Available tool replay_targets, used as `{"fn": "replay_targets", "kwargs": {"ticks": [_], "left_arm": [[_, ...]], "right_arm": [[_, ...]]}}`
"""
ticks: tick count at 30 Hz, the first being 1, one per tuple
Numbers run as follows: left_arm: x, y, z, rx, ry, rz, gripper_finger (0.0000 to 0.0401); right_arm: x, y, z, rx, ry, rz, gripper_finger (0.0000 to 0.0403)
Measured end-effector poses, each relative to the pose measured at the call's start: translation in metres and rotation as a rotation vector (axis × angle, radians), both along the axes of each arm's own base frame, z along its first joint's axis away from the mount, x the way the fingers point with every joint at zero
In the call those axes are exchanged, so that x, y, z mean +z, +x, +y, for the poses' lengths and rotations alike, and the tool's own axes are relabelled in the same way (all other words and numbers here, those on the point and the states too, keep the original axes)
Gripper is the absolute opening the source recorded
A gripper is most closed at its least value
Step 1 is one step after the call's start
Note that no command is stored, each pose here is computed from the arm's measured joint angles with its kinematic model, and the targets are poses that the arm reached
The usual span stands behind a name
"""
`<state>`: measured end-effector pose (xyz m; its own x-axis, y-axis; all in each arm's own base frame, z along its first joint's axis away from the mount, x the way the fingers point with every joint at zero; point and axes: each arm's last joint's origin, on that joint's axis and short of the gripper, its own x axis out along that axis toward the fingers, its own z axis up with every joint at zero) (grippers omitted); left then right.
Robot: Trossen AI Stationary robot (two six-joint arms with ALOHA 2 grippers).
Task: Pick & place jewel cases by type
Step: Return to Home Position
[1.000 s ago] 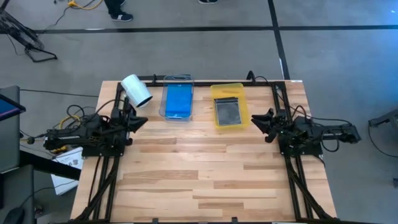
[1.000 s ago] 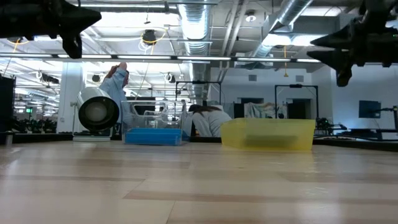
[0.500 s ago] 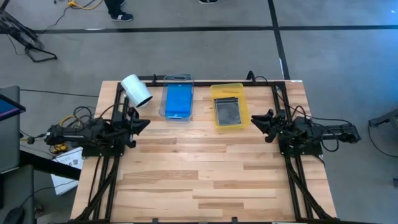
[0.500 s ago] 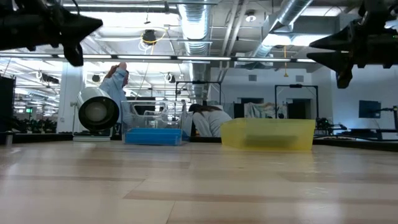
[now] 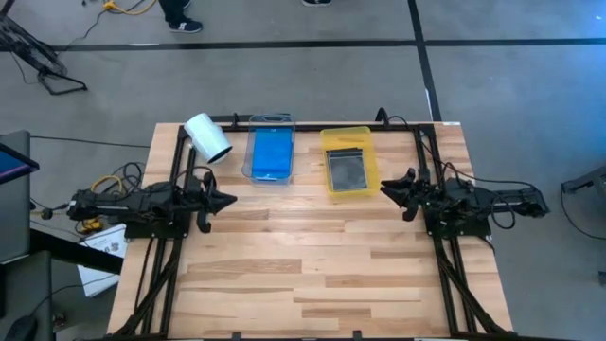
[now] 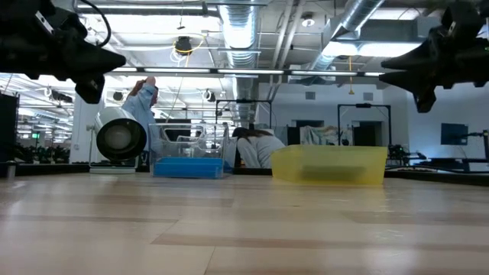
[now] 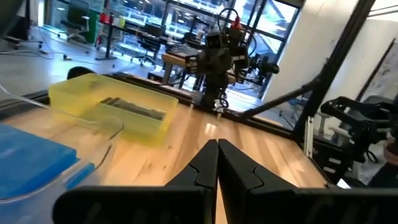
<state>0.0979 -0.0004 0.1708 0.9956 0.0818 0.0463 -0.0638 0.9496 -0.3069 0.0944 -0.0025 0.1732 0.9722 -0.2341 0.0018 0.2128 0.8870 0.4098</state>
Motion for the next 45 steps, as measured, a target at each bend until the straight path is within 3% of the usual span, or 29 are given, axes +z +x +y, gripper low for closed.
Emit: {"fn": "replay_targets", "kwargs": {"ticks": [9, 45], "left_arm": [[0.0004, -0.0002, 0.0019, 0.059, -0.071, -0.014, 0.0000], [0.0000, -0.0001, 0.0018, 0.058, -0.046, -0.009, 0.0000]], "right_arm": [[-0.0001, -0.0004, 0.0011, 0.037, 0.022, 0.020, 0.0122], [-0.0005, -0.0003, 0.0011, 0.038, 0.014, 0.029, 0.0123]]}}
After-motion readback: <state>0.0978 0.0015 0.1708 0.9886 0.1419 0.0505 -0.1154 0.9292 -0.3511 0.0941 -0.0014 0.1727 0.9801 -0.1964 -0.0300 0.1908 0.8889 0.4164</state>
